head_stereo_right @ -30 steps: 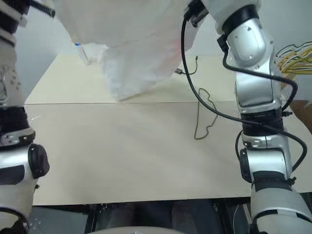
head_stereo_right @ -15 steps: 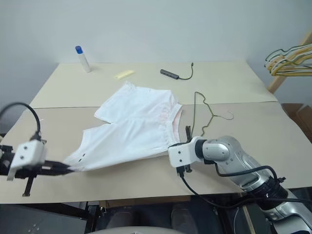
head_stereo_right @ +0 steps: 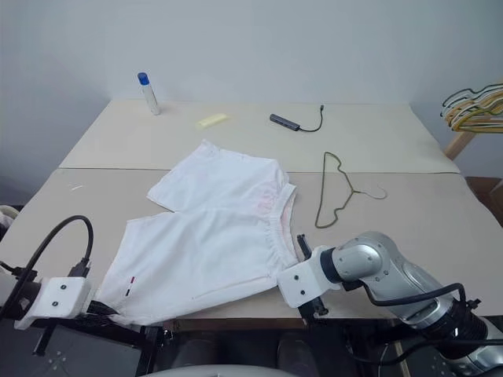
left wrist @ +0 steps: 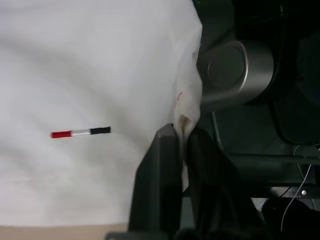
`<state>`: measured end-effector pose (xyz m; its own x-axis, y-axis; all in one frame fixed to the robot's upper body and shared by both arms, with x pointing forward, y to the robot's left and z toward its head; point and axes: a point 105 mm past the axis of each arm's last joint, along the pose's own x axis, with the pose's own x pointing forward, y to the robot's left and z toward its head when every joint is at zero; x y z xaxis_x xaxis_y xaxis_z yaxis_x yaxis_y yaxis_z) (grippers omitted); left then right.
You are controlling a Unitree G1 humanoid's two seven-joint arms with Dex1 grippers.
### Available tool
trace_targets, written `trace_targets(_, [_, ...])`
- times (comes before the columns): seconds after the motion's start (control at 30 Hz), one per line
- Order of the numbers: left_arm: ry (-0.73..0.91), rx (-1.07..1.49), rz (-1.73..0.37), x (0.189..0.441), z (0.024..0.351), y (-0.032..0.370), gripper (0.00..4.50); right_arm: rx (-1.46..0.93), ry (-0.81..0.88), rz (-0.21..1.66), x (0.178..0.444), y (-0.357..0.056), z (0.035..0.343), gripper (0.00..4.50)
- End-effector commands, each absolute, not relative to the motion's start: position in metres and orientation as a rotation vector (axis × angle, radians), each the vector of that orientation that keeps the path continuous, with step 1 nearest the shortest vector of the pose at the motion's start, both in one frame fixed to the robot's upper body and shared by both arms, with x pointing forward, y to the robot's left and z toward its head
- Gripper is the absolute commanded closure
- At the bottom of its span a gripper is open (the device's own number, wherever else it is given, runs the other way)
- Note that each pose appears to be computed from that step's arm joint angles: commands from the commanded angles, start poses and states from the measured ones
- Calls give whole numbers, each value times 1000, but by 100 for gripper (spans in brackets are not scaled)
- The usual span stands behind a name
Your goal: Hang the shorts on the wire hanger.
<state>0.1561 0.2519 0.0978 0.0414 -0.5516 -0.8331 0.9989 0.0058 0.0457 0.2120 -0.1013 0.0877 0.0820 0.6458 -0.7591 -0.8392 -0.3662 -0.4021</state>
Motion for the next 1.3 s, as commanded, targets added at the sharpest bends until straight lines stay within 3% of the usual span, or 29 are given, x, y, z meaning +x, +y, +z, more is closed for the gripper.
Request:
trace_targets(0.03, [754,852,-1392,161,111,259,283,-1057,189,1607,205,-98,110,274])
trace_targets(0.1, [756,854,-1383,163,118,264,219,-945,175,1614,203,-101,127,210])
trace_targets(0.17, [744,867,-1343,170,128,269,150,-852,178,1506,219,-110,144,136])
trace_targets(0.23, [693,882,-1281,184,137,270,82,-793,235,1281,254,-128,151,65])
trace_targets(0.3, [581,862,-1212,203,144,263,11,-704,307,1071,285,-147,151,63])
trace_targets(0.33, [504,835,-1189,211,149,256,3,-656,332,978,298,-154,149,63])
trace_targets(0.43, [266,635,-1163,229,172,224,3,-449,408,664,340,-176,144,63])
trace_targets(0.6, [73,366,-1216,234,196,183,3,-329,545,443,361,-185,109,63])
trace_targets(0.93, [58,348,-1330,235,193,155,3,-134,519,219,391,-173,92,63])
trace_targets(1.27, [59,358,-1335,235,189,153,3,-118,700,217,378,-175,57,63])
trace_targets(1.3, [59,359,-1334,235,188,153,1,-126,712,226,377,-175,55,80])
